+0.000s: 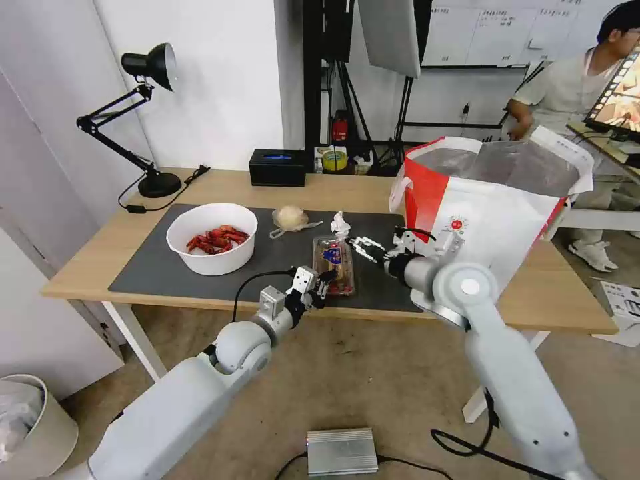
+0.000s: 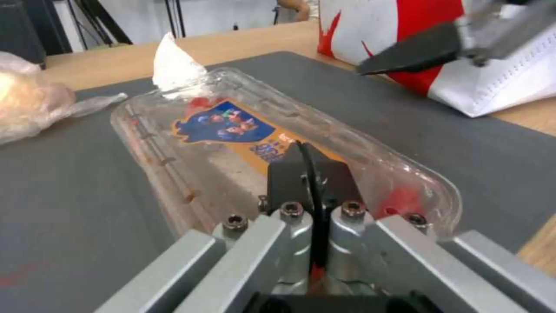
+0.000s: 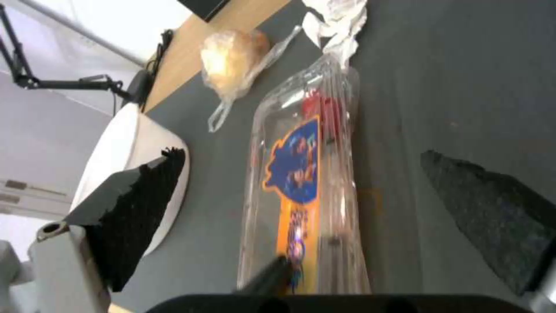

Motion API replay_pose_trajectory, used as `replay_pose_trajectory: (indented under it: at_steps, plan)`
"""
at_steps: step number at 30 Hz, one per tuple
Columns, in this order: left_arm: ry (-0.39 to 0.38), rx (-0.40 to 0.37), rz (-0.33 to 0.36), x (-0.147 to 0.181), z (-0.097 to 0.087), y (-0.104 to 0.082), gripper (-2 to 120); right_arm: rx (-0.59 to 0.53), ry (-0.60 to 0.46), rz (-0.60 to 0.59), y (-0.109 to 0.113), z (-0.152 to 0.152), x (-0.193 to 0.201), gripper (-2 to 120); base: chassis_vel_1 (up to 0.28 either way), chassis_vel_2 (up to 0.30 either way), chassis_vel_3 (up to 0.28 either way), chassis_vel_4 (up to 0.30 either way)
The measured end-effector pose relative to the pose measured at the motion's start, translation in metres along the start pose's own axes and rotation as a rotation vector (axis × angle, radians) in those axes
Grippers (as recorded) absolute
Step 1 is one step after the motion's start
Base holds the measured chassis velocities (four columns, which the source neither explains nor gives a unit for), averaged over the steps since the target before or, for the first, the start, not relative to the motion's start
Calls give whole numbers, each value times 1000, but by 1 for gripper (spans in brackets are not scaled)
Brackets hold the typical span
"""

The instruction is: Pick up the trash from the table and place it into the takeout bag.

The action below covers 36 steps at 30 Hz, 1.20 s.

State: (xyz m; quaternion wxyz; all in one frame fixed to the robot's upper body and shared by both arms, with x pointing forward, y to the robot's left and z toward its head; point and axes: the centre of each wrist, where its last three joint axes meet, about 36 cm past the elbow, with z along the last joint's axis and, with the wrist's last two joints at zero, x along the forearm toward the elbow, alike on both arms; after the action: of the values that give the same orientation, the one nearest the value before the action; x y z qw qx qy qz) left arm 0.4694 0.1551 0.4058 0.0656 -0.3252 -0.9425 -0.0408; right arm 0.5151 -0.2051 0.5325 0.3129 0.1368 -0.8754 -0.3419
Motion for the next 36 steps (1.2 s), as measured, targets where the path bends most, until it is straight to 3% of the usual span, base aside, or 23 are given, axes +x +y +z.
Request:
replay_pose_trajectory:
  at_steps: [10, 36]
  plan:
    - [-8, 10, -1, -6, 1, -3, 0, -3, 61, 65, 11, -29, -49, 100, 0, 0, 0, 0]
    - [-12, 25, -22, -4, 4, -1, 0, -19, 138, 106, 27, -13, -92, 100, 0, 0, 0, 0]
